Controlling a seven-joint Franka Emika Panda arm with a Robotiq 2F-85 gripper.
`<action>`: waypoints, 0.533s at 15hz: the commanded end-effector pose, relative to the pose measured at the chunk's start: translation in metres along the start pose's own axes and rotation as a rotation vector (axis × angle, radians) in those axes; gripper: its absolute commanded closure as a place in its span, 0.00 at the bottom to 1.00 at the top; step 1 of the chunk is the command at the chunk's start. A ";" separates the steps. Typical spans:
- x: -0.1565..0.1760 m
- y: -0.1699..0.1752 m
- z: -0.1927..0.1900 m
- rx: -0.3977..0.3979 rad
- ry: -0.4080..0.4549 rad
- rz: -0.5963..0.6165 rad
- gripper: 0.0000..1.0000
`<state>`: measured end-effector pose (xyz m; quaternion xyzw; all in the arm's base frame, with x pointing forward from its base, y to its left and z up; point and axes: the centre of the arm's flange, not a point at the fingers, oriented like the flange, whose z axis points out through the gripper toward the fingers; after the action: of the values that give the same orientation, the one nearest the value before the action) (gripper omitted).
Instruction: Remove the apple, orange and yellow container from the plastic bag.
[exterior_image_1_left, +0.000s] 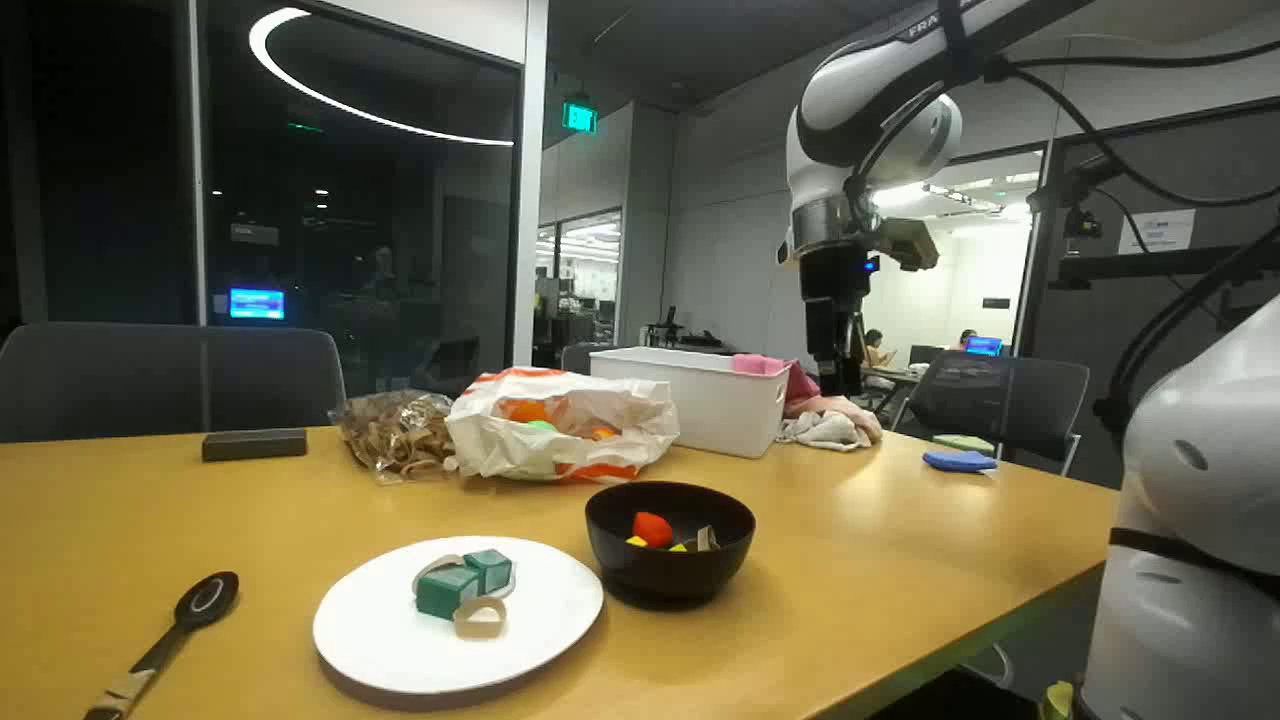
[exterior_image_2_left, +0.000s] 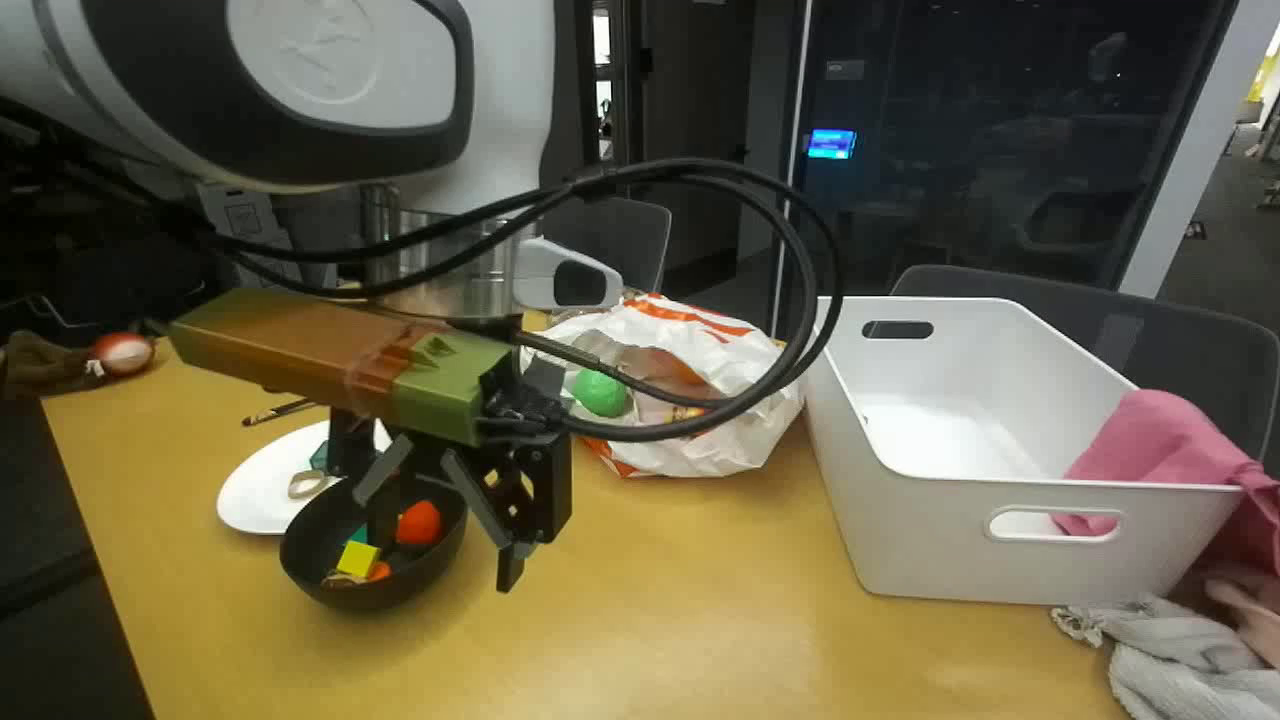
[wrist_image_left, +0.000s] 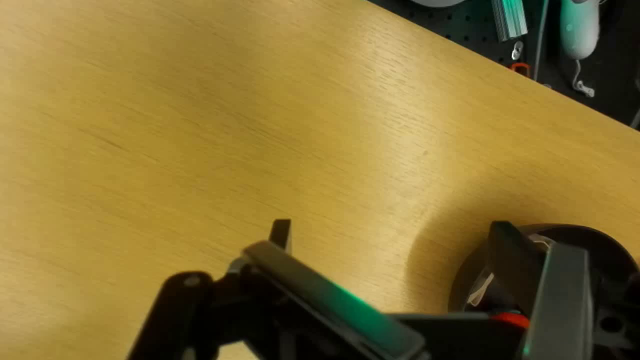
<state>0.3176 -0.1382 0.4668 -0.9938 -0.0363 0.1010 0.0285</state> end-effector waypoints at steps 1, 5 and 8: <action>0.000 0.000 -0.001 -0.001 0.003 0.000 0.00; 0.000 0.001 -0.005 -0.004 0.013 0.001 0.00; 0.000 0.001 -0.006 -0.004 0.013 0.001 0.00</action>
<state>0.3186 -0.1392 0.4722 -0.9945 -0.0358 0.0946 0.0265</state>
